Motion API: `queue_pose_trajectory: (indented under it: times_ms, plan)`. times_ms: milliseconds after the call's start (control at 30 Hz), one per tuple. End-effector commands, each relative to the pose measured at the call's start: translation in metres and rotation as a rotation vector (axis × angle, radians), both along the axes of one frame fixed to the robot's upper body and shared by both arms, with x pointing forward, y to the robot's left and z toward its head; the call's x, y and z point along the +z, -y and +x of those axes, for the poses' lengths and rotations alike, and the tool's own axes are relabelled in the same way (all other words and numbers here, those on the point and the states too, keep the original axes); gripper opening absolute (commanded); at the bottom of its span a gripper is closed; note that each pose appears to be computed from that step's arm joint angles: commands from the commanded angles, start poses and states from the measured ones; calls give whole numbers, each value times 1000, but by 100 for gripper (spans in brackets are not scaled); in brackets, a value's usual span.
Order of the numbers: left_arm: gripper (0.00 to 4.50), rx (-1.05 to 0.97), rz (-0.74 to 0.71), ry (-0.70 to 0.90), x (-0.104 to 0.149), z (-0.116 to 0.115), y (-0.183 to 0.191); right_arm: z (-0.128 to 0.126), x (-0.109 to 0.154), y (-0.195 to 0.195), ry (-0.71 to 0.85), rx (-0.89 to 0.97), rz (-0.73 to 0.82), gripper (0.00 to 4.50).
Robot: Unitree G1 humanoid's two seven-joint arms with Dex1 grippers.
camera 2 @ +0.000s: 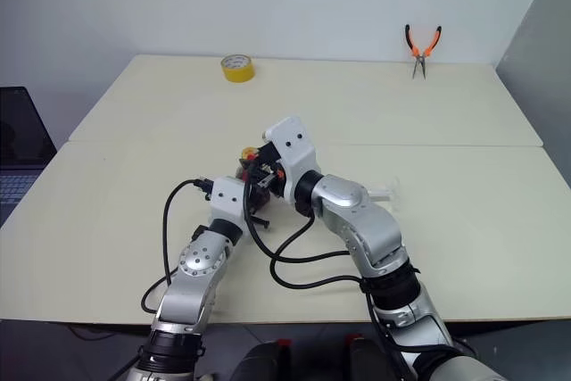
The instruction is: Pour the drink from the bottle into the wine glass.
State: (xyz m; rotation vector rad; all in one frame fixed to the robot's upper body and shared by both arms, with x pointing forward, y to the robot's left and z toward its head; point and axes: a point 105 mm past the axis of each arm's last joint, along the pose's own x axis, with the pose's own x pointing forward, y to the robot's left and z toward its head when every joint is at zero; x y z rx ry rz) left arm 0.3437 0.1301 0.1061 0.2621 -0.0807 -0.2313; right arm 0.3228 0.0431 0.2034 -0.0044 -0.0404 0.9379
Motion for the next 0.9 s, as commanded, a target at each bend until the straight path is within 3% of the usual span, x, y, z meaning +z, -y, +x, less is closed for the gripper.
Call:
queue_pose_trajectory:
  times_ms: [33,167,367,567,700,900]
  plan:
    - [69,-10,-8,90,23,0,2,-8,18,-3,3,59,137,123]
    - [69,-10,-7,89,23,-1,2,-15,20,-5,-91,134,266,123]
    - [68,-9,-8,89,22,-1,2,-13,22,-5,-105,138,289,122]
    - [68,1,-15,89,23,-1,0,-10,27,23,188,-21,89,122]
    - [68,10,-26,86,23,-1,-2,-25,29,45,248,-52,87,122]
    - [68,28,-59,82,24,0,-5,-37,11,97,228,-216,89,122]
